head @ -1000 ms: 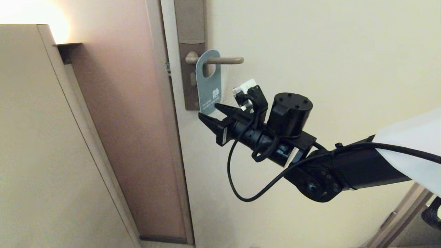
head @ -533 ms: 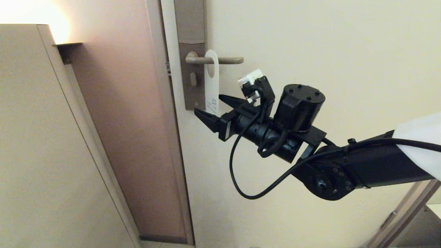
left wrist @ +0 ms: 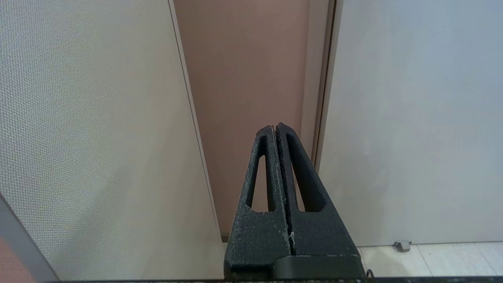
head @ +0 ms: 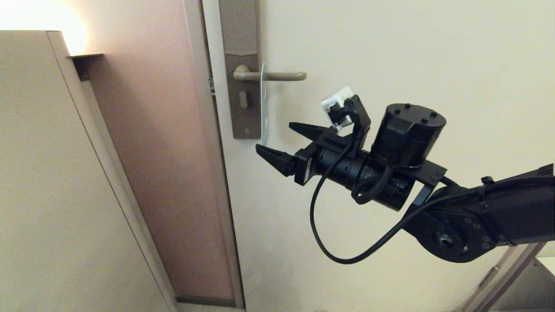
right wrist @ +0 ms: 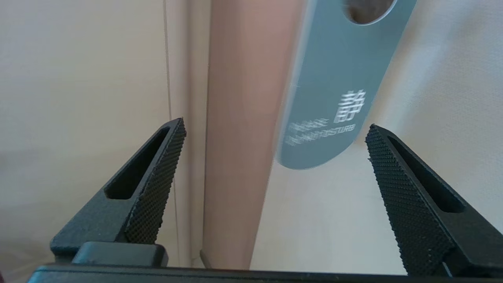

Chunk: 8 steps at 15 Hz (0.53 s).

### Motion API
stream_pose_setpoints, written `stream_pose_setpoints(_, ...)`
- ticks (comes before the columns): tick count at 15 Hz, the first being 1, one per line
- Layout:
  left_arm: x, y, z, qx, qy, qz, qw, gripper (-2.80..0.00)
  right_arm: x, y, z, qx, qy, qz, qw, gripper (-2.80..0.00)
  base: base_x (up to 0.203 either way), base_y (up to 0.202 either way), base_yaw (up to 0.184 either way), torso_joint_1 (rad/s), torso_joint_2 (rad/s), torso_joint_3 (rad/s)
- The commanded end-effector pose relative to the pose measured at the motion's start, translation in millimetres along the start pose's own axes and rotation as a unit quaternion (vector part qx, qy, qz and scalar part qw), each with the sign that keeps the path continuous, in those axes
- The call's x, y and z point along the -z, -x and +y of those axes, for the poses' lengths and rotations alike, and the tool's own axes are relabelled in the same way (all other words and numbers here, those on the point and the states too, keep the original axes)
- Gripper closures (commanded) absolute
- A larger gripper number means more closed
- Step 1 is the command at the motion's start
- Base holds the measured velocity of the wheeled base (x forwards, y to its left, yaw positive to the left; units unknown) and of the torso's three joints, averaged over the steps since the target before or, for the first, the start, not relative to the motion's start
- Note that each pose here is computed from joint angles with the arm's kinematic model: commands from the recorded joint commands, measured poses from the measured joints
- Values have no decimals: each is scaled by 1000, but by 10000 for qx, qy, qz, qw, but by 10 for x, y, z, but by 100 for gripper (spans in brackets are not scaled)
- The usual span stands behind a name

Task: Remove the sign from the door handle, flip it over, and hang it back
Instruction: Hang the sign back with the other side facing out

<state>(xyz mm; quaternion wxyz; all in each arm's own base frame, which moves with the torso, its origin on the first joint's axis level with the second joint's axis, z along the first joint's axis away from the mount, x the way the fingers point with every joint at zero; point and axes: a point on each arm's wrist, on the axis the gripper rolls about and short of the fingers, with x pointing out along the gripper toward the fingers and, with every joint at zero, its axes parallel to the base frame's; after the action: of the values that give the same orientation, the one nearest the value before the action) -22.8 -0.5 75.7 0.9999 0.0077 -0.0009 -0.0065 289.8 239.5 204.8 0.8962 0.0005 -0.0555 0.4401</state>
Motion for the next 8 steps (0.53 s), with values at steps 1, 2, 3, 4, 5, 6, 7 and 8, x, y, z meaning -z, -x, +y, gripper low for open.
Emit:
stream_pose_setpoints(1, -3, -1, 0, -4, 0, 2, 10000, 0, -55, 47, -15, 19, 25, -72, 10000, -280, 0, 0, 0, 0, 0, 0)
stream_pose_setpoints(2, 0, -1, 0, -4, 0, 8, 10000, 0, -59, 57, -22, 32, 22, -72, 10000, -280, 0, 0, 0, 0, 0, 0)
stream_pose_setpoints(3, 0, -1, 0, -4, 0, 7, 10000, 0, -54, 65, -26, 39, 16, -60, 10000, -280, 0, 0, 0, 0, 0, 0)
stream_pose_setpoints(4, 0, -1, 0, -4, 0, 7, 10000, 0, -40, 71, -28, 38, 10, -34, 10000, -280, 0, 0, 0, 0, 0, 0)
stream_pose_setpoints(5, -4, 0, 0, -4, 0, 1, 10000, 0, -38, 77, -28, 46, 9, -26, 10000, -7, 0, 0, 0, 0, 0, 0)
stream_pose_setpoints(6, -3, -1, 0, -4, 0, 2, 10000, 0, -36, 73, -30, 64, 16, -26, 10000, 0, 0, 0, 0, 0, 0, 0)
stream_pose_setpoints(7, -4, 0, 0, -4, 0, 1, 10000, 0, -42, 72, -31, 77, 35, -40, 10000, 0, 0, 0, 0, 0, 0, 0)
stream_pose_setpoints(8, 1, -1, 0, -4, 0, 9, 10000, 0, -35, 75, -31, 90, 39, -25, 9999, 0, 0, 0, 0, 0, 0, 0)
